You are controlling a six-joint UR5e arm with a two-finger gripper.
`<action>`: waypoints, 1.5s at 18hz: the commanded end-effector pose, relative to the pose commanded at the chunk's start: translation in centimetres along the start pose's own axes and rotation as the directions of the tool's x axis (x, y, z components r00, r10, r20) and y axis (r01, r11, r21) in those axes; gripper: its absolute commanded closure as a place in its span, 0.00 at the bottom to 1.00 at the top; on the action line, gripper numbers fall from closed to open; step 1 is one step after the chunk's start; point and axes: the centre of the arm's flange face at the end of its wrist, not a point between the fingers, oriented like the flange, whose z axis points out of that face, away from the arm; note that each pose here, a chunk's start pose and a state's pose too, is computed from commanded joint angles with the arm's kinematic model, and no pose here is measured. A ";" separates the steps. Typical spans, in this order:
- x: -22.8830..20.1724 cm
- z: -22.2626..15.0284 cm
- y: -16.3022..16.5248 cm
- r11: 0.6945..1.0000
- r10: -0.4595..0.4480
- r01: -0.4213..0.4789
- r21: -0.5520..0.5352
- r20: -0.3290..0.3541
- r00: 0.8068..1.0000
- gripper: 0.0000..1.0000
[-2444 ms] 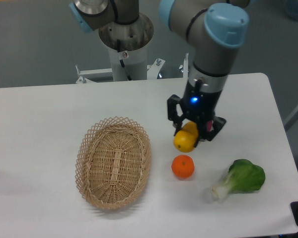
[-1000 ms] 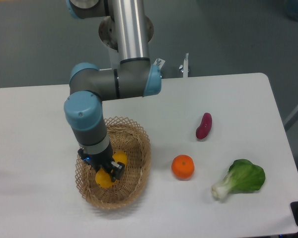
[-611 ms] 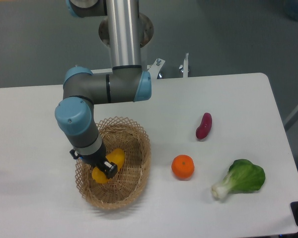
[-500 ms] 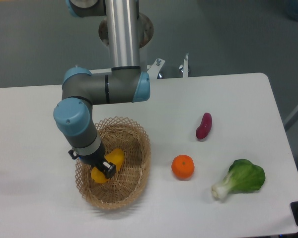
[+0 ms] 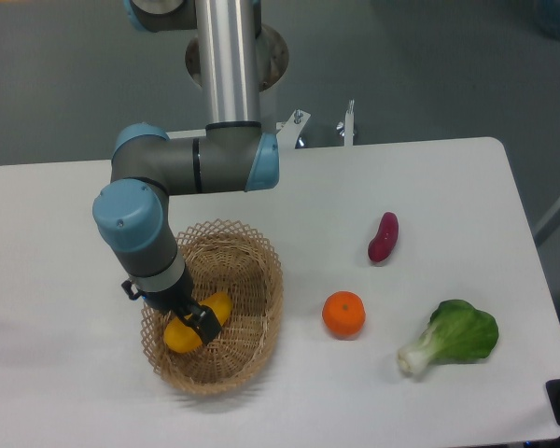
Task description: Place the mango in the basket
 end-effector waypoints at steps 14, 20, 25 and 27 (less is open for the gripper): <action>-18.0 -7.9 12.8 1.000 0.000 0.000 -0.018 -0.034 0.999 0.00; -22.8 -10.2 19.6 0.992 0.124 -0.124 0.012 -0.087 0.988 0.00; -24.6 -11.1 23.6 0.977 0.212 -0.211 0.027 -0.120 0.970 0.00; -24.7 -11.1 23.9 0.977 0.215 -0.213 0.026 -0.125 0.969 0.00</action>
